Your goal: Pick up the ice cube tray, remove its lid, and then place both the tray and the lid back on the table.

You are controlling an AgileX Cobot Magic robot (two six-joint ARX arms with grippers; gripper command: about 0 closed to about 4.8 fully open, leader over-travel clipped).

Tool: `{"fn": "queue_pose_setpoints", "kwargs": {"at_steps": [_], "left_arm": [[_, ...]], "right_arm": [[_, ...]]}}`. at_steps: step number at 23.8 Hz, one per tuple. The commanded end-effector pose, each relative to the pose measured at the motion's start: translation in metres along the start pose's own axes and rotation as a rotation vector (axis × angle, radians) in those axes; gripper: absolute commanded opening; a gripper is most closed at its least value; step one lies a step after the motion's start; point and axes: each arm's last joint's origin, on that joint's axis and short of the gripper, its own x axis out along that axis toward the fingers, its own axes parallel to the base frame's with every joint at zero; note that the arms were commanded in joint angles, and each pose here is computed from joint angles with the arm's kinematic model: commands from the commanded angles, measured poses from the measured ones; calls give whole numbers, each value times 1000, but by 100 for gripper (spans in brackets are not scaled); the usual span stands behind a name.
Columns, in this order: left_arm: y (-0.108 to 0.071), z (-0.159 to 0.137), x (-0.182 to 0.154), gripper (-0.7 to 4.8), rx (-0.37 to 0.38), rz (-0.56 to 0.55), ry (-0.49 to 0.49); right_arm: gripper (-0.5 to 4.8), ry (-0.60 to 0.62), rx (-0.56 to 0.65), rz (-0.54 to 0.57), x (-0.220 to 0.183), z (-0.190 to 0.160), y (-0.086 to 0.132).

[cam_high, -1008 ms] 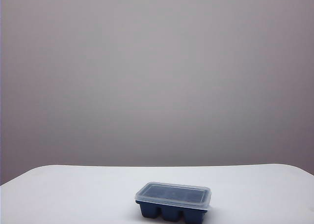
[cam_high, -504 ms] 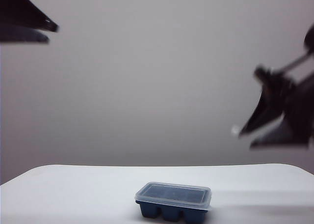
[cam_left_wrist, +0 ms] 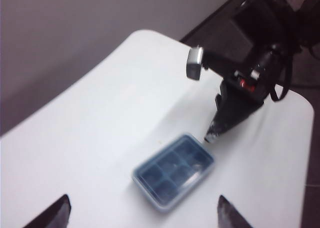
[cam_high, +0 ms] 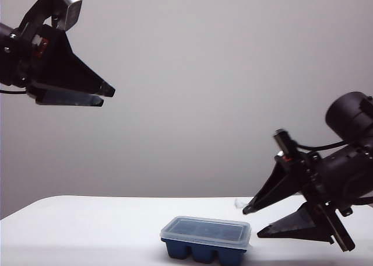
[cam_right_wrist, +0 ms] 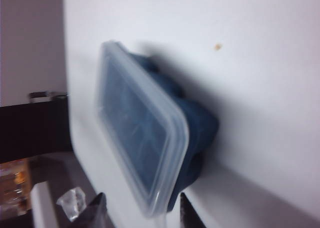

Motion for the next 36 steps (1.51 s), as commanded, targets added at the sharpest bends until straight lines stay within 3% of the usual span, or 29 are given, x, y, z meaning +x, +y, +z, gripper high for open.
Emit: {"fn": "queue_pose_setpoints", "kwargs": {"at_steps": [1, 6, 17, 19, 30, 36], "left_arm": [[1, 3, 0, 380, 27, 14, -18], [1, 3, 0, 380, 14, 13, -19], [1, 3, 0, 379, 8, 14, -19], [1, 4, 0, 375, 13, 15, -24], [2, 5, 0, 375, 21, 18, -30], [2, 5, 0, 375, 21, 17, -31]], "right_arm": [[180, -28, -36, -15, 6, 11, 6], [180, -1, -8, -39, 16, 26, 8], [175, 23, 39, -84, 16, 24, 5], [111, 27, 35, -68, 16, 26, 7], [104, 41, 23, -56, 21, 33, 17], [19, 55, 9, -53, 26, 30, 20]]}}
